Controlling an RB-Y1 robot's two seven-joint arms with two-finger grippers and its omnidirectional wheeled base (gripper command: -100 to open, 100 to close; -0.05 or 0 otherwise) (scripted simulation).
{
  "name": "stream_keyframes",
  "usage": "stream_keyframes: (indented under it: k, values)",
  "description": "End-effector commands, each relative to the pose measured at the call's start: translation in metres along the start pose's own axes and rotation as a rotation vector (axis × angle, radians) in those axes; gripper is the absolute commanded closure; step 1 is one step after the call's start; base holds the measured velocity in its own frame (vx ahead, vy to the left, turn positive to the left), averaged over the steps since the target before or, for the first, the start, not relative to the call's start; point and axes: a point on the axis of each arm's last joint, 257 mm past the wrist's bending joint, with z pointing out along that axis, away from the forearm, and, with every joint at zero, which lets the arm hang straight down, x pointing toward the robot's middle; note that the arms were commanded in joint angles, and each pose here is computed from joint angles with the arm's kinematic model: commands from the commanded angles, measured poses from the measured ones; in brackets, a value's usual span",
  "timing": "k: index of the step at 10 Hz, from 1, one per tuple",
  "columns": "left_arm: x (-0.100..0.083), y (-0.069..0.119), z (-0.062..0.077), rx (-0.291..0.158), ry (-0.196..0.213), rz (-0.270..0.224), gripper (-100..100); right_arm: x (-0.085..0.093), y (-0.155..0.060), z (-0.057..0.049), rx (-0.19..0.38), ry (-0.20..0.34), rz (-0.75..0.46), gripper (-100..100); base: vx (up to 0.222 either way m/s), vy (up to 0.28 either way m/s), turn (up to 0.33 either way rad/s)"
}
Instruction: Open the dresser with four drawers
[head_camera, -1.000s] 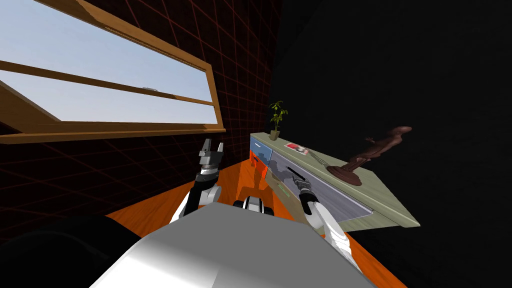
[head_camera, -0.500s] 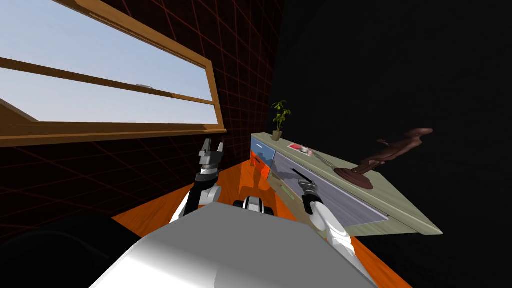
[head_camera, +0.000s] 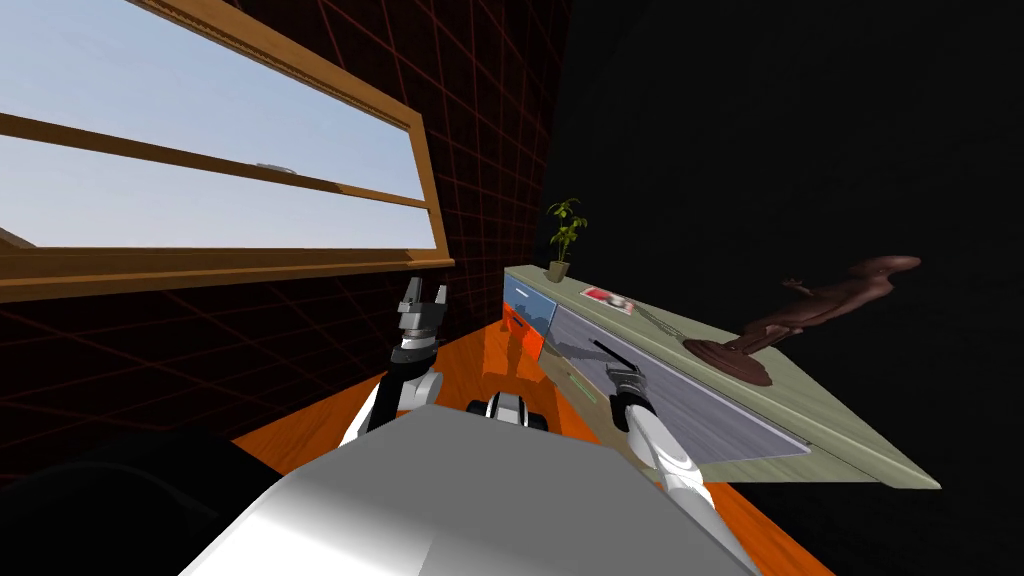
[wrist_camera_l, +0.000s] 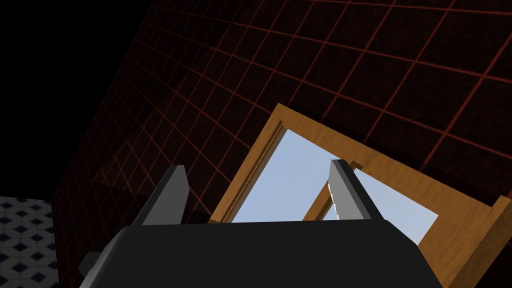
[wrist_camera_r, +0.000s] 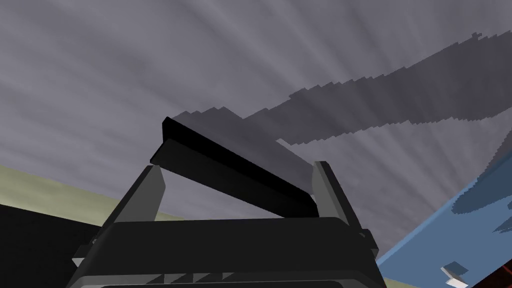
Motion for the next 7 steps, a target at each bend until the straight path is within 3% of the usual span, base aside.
stream_keyframes:
  k: [1,7]
  values:
    - [0.000,0.000,0.000,0.000,0.000,0.000,0,0.014,-0.017,0.004,0.044,0.023,-0.100,-100,0.045,0.104,-0.030]
    - [0.000,0.000,0.000,0.000,0.000,0.000,0,0.032,-0.070,0.014,0.172,0.061,-0.352,-100,0.037,0.096,-0.025]
